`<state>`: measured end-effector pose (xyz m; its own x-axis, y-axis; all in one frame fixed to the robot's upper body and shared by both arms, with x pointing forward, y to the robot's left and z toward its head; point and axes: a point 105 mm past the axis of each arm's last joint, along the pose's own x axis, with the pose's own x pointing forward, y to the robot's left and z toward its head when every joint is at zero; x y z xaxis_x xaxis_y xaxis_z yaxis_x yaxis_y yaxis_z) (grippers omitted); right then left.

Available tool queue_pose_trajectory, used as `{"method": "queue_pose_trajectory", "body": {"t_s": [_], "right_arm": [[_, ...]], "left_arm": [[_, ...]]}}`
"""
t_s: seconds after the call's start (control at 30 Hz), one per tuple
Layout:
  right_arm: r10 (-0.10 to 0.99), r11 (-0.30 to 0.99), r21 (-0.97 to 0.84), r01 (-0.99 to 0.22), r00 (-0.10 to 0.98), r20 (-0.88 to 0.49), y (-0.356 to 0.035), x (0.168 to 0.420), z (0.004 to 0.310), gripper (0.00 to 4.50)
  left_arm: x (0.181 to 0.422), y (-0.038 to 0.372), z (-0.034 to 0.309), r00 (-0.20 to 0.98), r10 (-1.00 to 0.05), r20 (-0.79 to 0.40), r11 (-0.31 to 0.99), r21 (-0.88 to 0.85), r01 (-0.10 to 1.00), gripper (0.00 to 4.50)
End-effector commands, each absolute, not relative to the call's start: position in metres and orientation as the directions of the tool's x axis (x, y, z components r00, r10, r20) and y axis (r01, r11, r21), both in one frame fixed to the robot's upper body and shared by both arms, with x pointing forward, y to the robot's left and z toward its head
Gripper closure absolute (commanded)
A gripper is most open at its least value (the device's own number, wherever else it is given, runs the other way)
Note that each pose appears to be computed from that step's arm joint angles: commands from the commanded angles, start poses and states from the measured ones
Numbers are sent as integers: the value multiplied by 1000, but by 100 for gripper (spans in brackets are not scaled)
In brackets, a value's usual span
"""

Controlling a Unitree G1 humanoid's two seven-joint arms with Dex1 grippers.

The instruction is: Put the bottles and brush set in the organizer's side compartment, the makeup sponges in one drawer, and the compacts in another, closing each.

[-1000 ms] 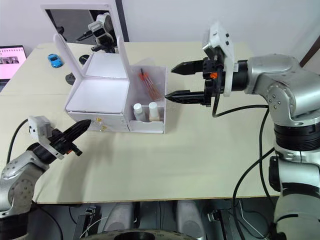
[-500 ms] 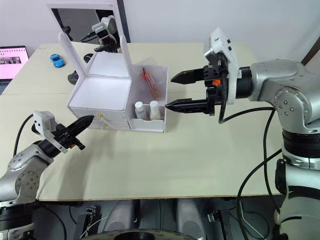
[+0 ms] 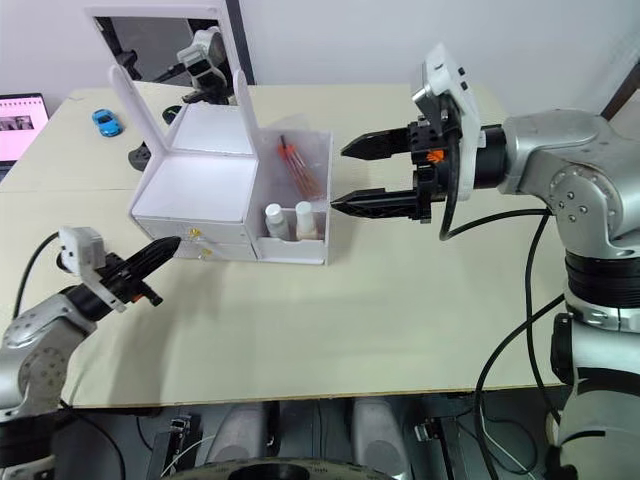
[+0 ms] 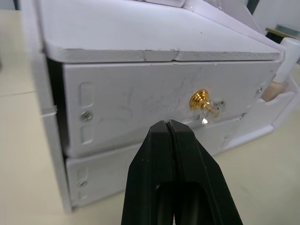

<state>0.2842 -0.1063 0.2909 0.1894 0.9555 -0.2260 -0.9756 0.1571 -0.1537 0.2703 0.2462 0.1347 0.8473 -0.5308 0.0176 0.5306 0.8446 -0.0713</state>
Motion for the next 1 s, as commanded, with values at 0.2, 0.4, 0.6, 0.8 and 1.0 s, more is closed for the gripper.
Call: {"method": "queue_pose_trajectory", "body": {"t_s": [0.2, 0.4, 0.6, 0.8, 1.0], "right_arm": [[973, 85, -227, -970, 129, -189, -100, 279, 312, 0], [977, 66, -249, -966, 114, -180, -93, 285, 319, 0], [976, 71, -250, -966, 119, -181, -89, 284, 321, 0], [969, 109, -250, -962, 159, -191, -95, 283, 321, 0], [962, 138, -253, -958, 190, -196, -102, 283, 319, 0]], "left_arm": [[225, 280, 131, 897, -440, -55, 893, 79, 443, 449], [200, 263, 102, 907, -408, -106, 912, 9, 411, 449], [210, 232, 95, 920, -391, -24, 920, -25, 390, 160], [232, 212, 91, 953, -293, 81, 956, 0, 294, 4], [245, 195, 81, 948, -310, 68, 951, 20, 310, 4]]}}
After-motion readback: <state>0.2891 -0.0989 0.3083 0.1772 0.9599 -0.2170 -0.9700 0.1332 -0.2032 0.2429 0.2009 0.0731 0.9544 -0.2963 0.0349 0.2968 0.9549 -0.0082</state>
